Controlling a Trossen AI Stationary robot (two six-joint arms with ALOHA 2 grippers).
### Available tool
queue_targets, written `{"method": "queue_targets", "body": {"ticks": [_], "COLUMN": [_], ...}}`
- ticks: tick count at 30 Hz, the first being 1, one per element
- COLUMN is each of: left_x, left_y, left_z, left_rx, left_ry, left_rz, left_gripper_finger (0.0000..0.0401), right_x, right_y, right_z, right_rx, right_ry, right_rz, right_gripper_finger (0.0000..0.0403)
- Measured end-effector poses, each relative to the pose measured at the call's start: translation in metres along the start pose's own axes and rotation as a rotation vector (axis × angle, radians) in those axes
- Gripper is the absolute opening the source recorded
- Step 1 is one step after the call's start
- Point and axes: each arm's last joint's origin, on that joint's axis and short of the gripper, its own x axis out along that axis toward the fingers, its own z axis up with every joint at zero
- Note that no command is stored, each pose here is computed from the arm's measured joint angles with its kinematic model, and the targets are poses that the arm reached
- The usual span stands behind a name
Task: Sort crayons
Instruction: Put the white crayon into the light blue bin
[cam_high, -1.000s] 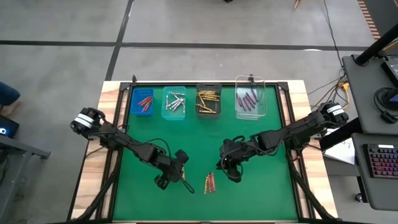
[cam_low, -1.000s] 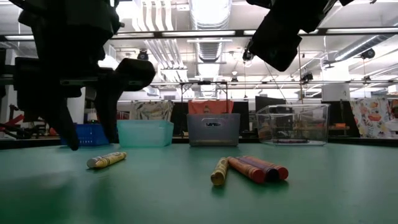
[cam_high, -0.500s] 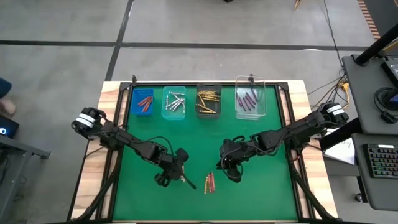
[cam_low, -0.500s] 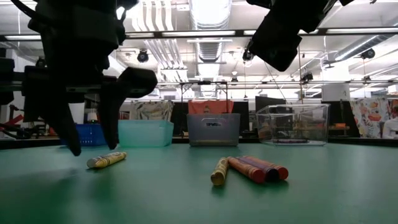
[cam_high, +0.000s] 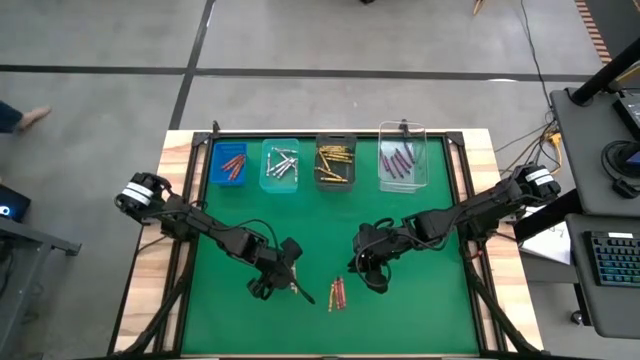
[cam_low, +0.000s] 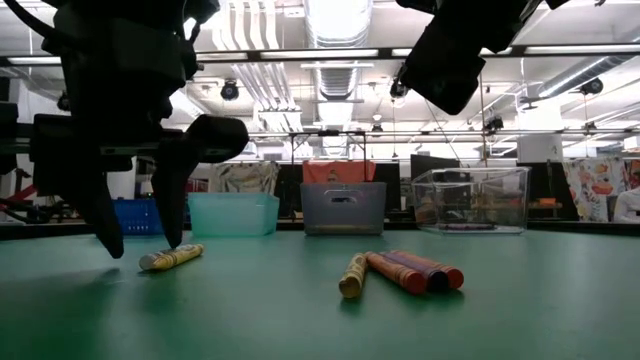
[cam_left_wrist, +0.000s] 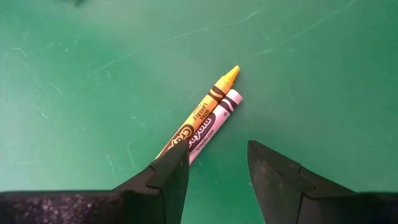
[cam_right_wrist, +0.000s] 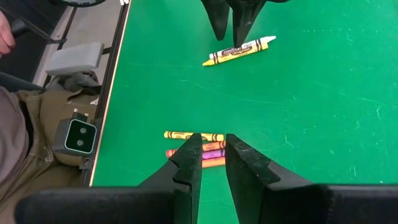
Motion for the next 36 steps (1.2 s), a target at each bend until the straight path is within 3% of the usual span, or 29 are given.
{"method": "queue_targets", "body": {"ticks": [24, 36], "left_x": [-0.010, -0.009], "left_y": [-0.002, 0.002], "left_z": [0.005, 0.007], "left_rx": [-0.068, 0.054], "left_ry": [0.042, 0.020], "left_rz": [-0.054, 0.014], "left_gripper_finger": [0.0116, 0.0116], "right_x": [0.000, 0.000], "right_y": [0.000, 0.001], "right_z": [0.000, -0.001], "right_rx": [0.000, -0.002], "right_ry": [0.000, 0.001], "right_rz": [0.000, 0.002], "right_gripper_finger": [0.0061, 0.0061]}}
